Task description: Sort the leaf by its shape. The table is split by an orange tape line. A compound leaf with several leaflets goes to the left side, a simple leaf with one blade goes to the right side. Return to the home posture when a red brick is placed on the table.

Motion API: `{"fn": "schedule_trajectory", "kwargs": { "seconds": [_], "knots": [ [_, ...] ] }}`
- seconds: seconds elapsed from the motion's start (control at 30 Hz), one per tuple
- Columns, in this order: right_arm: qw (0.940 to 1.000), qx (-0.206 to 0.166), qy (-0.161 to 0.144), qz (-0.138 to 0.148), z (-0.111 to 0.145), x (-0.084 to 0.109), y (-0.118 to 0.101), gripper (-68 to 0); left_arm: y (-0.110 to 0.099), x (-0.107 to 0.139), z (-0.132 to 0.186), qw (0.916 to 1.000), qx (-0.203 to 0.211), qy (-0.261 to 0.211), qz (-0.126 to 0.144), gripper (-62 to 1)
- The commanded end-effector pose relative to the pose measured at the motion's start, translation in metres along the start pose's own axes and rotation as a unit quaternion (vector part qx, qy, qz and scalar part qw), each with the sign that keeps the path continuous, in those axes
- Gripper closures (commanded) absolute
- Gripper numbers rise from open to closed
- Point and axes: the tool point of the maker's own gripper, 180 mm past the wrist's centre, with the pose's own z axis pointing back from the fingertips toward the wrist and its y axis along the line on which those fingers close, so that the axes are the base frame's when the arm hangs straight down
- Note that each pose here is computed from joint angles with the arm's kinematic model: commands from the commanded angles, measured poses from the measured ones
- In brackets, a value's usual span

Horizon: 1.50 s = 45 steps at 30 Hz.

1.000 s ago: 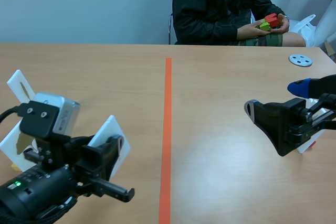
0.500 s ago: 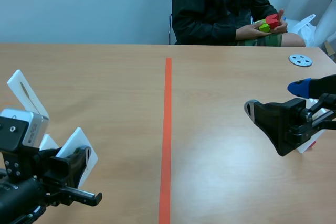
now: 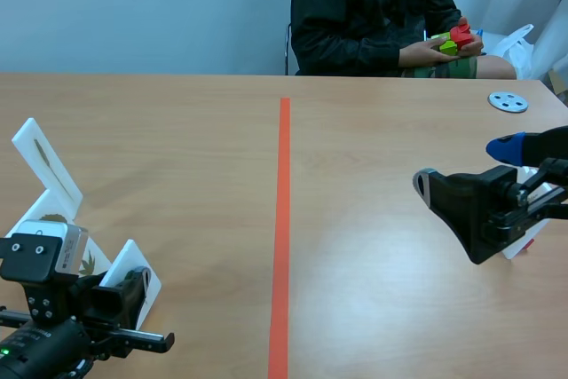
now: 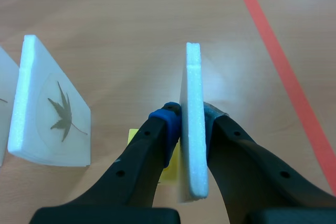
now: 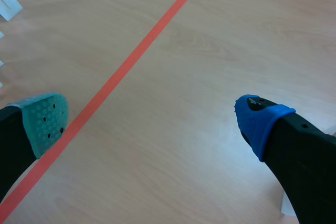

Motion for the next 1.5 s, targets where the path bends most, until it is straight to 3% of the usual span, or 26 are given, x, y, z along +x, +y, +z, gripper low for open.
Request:
{"fn": "schedule_trajectory", "kwargs": {
  "seconds": [0.0,0.43,0.53,0.67,1.17,1.33,1.47],
  "knots": [
    [0.9997,-0.003,-0.022,0.007,0.000,0.014,-0.003,-67.9,0.002,0.008,-0.004,0.9999,0.003,-0.016,0.002,-4.0],
    [0.9997,-0.003,-0.022,0.007,0.000,0.014,-0.003,-67.9,0.017,-0.013,-0.019,0.9997,0.026,-0.002,0.002,-4.1],
    [0.9997,-0.003,-0.022,0.007,0.000,0.014,-0.003,-67.9,0.017,-0.014,-0.018,0.9997,0.026,-0.001,0.003,-5.0],
    [0.9997,-0.003,-0.022,0.007,0.000,0.014,-0.003,-67.9,0.017,-0.014,-0.018,0.9997,0.026,-0.001,0.003,-10.9],
    [0.9997,-0.003,-0.024,0.007,0.000,0.014,-0.002,-67.9,0.017,-0.014,-0.018,0.9997,0.026,-0.001,0.003,-11.0],
    [0.9997,-0.003,-0.024,0.007,0.000,0.014,-0.002,-67.9,0.017,-0.014,-0.018,0.9997,0.026,-0.001,0.003,-27.6],
    [0.9997,-0.003,-0.024,0.007,0.000,0.014,-0.002,-67.9,0.017,-0.015,-0.017,0.9997,0.026,-0.001,0.003,-31.3]
  ]
}}
